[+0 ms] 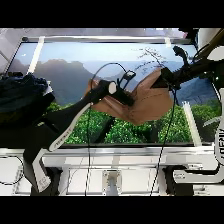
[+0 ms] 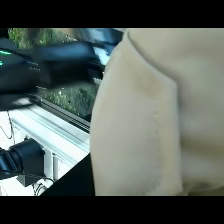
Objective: Fold the clothes and pants, and hang the long-sleeved shirts on hangers.
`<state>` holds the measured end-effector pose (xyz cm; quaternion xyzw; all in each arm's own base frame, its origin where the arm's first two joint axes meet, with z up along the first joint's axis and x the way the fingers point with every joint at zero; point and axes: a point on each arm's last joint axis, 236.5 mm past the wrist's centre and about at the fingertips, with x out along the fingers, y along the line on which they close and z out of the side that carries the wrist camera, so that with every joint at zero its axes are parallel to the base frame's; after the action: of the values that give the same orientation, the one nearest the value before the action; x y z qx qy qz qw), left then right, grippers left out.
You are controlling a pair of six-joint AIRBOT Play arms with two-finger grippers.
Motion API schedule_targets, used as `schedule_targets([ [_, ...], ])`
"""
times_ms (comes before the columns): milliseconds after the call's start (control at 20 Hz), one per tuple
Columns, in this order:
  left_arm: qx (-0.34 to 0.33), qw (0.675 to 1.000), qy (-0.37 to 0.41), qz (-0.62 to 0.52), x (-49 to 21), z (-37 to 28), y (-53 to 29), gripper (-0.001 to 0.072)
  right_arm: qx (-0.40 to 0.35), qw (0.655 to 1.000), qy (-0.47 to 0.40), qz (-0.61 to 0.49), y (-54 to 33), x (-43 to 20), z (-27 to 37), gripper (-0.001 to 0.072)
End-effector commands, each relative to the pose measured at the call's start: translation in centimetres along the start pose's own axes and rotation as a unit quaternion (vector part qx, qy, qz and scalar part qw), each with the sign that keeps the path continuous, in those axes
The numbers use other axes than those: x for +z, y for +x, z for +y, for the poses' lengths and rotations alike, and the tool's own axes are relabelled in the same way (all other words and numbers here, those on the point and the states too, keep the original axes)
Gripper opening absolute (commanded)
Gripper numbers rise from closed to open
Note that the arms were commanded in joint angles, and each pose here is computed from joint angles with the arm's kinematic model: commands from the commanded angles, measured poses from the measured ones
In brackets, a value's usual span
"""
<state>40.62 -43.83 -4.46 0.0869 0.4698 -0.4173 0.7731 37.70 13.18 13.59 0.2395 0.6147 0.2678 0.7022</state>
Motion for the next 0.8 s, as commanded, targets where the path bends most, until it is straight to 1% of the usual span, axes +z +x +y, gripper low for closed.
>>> schedule_targets([
  [0,-0.022,0.999,-0.024,-0.028,0.5,-1.6,2.8,0.0007,-0.004,1.000,-0.009,-0.014,0.9,0.7,1.0,0.0033],
  [200,-0.019,0.999,-0.026,-0.040,1.4,-1.0,2.1,0.0007,-0.003,0.999,-0.006,-0.033,1.1,1.6,1.3,0.0033],
  [300,-0.017,0.999,-0.028,-0.030,1.7,-0.1,-0.3,0.0007,-0.003,0.999,0.015,-0.052,1.0,2.5,1.3,0.0033],
  [400,-0.004,1.000,-0.024,0.009,0.6,2.2,-4.3,0.0008,-0.010,0.998,0.021,-0.064,1.4,3.0,1.4,0.0033],
  [550,0.039,0.996,-0.032,0.073,-2.1,7.1,-11.9,0.0007,-0.033,0.996,0.028,-0.081,3.1,3.8,2.1,0.0032],
  [650,0.064,0.993,-0.051,0.086,-3.2,9.8,-16.8,0.0008,-0.034,0.996,0.030,-0.082,5.6,4.2,3.3,0.0032],
  [750,0.083,0.992,-0.061,0.073,-3.4,11.7,-21.0,0.0008,-0.026,0.996,0.027,-0.076,9.6,4.5,5.0,0.0032],
])
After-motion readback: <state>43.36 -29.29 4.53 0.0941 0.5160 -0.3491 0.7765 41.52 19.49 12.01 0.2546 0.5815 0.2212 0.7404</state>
